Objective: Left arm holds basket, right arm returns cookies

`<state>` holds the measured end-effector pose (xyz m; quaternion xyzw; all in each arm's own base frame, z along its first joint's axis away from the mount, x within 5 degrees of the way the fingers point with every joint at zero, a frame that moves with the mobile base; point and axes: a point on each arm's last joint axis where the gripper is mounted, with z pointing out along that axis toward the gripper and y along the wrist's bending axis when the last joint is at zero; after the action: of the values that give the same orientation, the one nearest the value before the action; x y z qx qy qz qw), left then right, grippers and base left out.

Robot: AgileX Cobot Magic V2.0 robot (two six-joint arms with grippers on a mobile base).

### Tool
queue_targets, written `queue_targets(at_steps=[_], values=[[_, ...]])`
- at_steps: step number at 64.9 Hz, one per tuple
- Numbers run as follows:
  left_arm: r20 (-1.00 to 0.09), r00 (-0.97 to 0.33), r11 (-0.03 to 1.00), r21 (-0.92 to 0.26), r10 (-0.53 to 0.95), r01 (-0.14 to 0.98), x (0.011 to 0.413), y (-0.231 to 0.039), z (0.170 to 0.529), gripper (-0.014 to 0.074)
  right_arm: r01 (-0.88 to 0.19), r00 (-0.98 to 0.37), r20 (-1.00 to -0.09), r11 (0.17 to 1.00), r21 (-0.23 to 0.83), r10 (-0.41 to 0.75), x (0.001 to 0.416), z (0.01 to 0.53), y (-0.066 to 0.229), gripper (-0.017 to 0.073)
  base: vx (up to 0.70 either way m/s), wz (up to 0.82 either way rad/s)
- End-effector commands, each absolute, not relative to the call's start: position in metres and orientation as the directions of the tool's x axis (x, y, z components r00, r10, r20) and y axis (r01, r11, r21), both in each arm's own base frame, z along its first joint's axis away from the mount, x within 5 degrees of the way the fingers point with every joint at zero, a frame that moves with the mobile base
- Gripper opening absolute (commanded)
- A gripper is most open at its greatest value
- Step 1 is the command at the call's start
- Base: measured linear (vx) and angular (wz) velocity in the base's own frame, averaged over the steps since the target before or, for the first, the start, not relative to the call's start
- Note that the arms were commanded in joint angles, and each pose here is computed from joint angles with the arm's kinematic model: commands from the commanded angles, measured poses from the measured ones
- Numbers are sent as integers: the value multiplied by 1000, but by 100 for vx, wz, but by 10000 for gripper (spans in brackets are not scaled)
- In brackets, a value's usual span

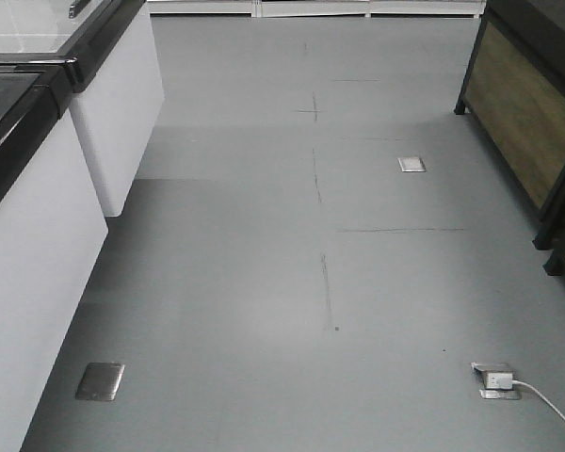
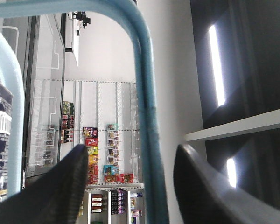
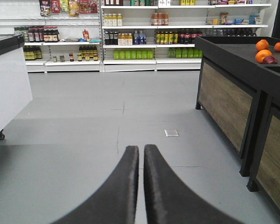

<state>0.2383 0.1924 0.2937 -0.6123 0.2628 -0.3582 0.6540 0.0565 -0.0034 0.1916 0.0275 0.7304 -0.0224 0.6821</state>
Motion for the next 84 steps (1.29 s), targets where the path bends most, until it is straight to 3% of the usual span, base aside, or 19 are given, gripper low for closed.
queue_targets(at_steps=[1, 18, 36, 59, 68, 84], values=[[95, 587, 65, -967, -804, 245, 239, 190, 315, 272, 83, -5, -1000, 997, -9, -9, 57, 193, -4, -6, 0, 0], [101, 590, 61, -967, -801, 249, 239, 190, 315, -9, 83, -5, -1000, 997, -9, -9, 57, 193, -4, -6, 0, 0], [100, 586, 82, -958, -804, 276, 238, 190, 318, -7, 83, -5, -1000, 997, -9, -9, 57, 193, -4, -6, 0, 0], [184, 525, 88, -888, -831, 451, 236, 187, 334, -6, 83, -5, -1000, 997, -9, -9, 57, 193, -4, -6, 0, 0], [153, 482, 147, -837, -863, 527, 238, 185, 358, -6, 83, -5, -1000, 997, -9, -9, 57, 193, -4, -6, 0, 0], [82, 313, 130, -789, -946, 601, 252, 173, 399, -6, 83, -5, -1000, 997, -9, -9, 57, 193, -4, -6, 0, 0]])
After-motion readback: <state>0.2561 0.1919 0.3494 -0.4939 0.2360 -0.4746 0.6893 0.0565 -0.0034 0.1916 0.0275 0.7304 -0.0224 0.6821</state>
